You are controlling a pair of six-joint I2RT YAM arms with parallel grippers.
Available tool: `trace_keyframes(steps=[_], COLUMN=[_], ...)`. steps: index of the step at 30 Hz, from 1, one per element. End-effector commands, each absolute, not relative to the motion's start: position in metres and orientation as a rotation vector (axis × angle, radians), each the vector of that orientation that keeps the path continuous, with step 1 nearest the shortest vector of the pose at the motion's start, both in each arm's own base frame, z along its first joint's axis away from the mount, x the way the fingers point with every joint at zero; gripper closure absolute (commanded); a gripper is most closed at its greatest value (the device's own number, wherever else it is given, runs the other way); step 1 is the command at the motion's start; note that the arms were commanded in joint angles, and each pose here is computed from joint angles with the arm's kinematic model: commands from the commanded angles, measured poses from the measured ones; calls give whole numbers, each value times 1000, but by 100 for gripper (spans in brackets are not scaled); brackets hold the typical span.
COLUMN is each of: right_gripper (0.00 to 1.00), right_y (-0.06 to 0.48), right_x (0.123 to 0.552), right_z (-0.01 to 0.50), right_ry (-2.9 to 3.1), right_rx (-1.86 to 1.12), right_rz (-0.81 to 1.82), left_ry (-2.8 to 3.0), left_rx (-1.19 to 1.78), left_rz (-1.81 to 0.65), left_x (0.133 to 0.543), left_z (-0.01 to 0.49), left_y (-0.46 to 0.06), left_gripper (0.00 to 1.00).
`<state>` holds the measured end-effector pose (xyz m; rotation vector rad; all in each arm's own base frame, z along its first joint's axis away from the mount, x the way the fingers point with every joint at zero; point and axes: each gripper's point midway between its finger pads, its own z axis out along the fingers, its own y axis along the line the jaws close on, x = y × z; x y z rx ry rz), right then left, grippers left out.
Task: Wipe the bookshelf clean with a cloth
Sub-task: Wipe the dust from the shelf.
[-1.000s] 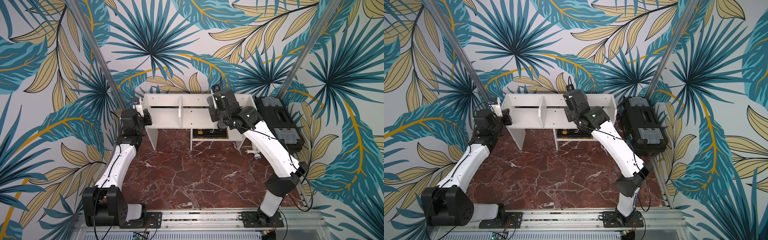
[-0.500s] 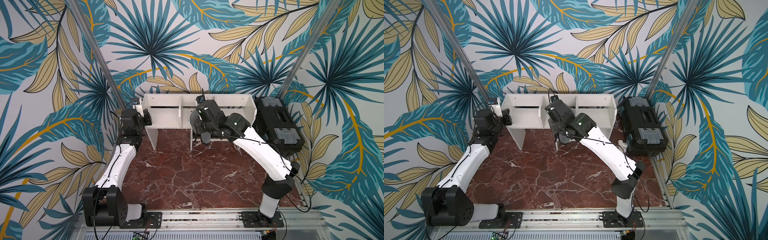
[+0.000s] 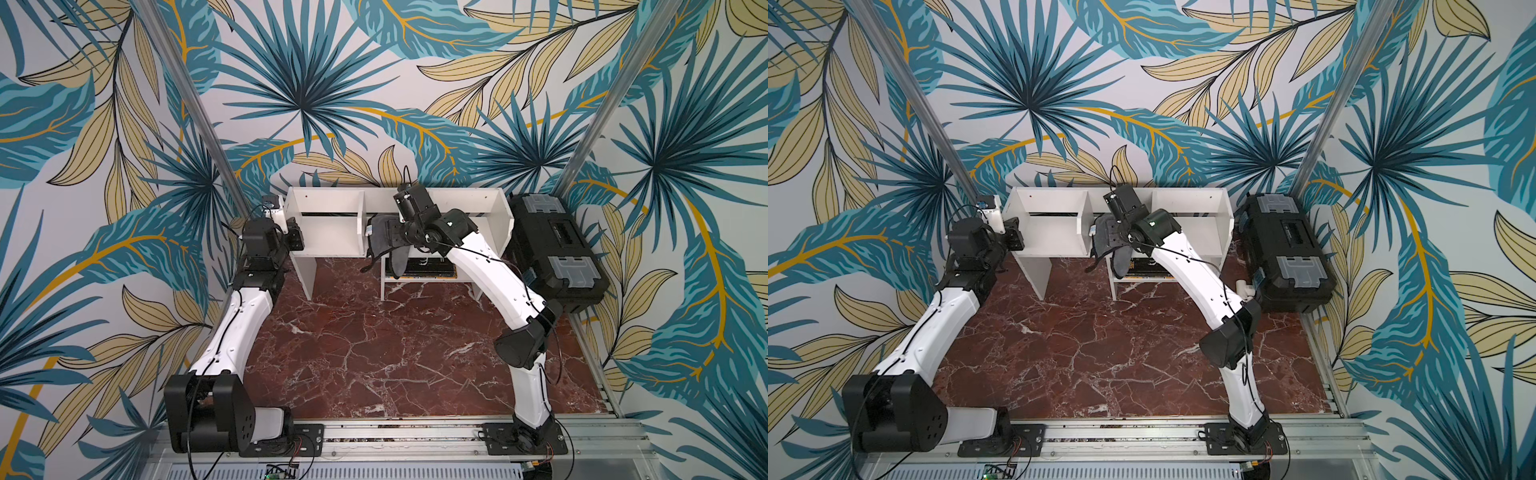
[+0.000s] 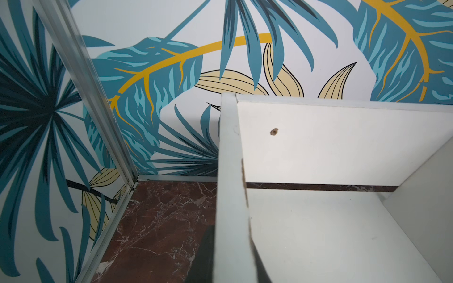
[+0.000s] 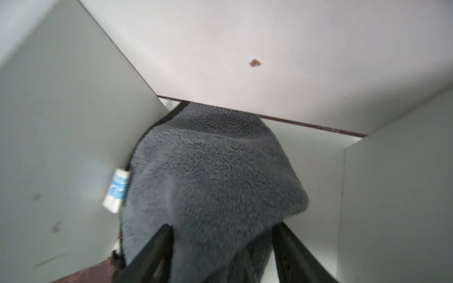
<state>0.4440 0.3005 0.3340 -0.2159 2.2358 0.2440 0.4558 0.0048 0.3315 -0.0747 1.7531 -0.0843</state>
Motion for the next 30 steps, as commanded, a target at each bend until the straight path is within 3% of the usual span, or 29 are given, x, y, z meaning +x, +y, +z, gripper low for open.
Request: trace_keyframes(steps=[1, 8, 15, 17, 19, 22, 26, 30], right_gripper=[24, 17, 20, 32, 56, 80, 96, 100], right_y=[292, 303, 319, 317, 307, 292, 279, 256], right_x=[432, 444, 416, 411, 413, 421, 432, 455], right_z=[359, 316, 287, 280, 277, 286, 323, 351], right_ry=[2187, 2269, 2317, 2326, 2323, 2289, 2193, 2151], right_rx=[-222, -224, -257, -246, -214, -197, -182, -103], right_rz=[242, 204, 212, 193, 124, 13, -82, -107], left_ry=[1888, 1888, 1891, 1892, 1890, 1890, 1886, 1885], left_rx=[-167, -162, -163, -164, -165, -166, -163, -164], left_rz=[-264, -254, -260, -260, -258, -255, -259, -255], left_x=[450, 449, 451, 451, 450, 450, 450, 448], left_z=[287, 288, 286, 285, 286, 287, 288, 289], left_y=[-9, -8, -9, -9, -8, -8, -8, -8], left_gripper=[100, 100, 100, 100, 100, 100, 100, 100])
